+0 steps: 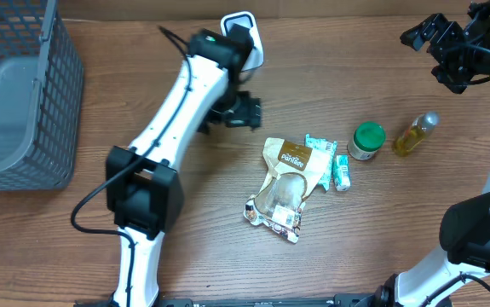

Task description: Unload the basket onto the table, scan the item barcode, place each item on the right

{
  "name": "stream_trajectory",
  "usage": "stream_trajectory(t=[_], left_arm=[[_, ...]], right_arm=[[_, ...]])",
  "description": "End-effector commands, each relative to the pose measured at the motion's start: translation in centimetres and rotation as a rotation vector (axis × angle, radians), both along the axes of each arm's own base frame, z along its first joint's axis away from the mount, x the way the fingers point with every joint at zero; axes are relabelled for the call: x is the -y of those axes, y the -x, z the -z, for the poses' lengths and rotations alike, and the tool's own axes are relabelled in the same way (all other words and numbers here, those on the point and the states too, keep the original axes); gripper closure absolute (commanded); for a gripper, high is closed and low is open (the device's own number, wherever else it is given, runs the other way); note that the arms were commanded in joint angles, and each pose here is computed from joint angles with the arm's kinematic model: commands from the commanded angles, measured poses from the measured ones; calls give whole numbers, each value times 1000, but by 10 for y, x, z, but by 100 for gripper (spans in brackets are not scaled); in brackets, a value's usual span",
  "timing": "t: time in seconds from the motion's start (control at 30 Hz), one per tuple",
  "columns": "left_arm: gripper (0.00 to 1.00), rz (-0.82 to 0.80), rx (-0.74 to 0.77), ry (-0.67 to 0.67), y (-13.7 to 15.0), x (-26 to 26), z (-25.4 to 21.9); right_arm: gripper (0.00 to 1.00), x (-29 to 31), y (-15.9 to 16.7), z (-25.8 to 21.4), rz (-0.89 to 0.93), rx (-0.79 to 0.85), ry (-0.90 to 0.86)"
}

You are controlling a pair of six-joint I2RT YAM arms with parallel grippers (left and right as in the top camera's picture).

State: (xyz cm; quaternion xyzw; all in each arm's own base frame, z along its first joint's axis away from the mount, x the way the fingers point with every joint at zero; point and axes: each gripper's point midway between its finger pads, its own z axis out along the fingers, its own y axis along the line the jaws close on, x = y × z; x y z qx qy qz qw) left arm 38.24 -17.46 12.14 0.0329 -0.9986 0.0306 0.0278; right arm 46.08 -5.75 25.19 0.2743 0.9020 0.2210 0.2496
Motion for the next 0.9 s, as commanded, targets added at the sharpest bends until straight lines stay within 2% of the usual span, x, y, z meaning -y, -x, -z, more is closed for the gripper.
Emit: stream_trajectory(t=[0.0,0.17,0.3,0.87], left_arm=[[0,-47,37,-42,-12,-32,-11],[0,-127,48,-124,-22,-79,-11],[0,-162,26,-132,-21,-95,-11],[1,-178,143,-100,-51,-93,-12]], right_arm=[[0,1,-1,-14,-1,36,19],[0,2,0,-14,0,36,19],[0,2,0,-14,0,36,19],[0,1,-1,-14,-1,36,19]])
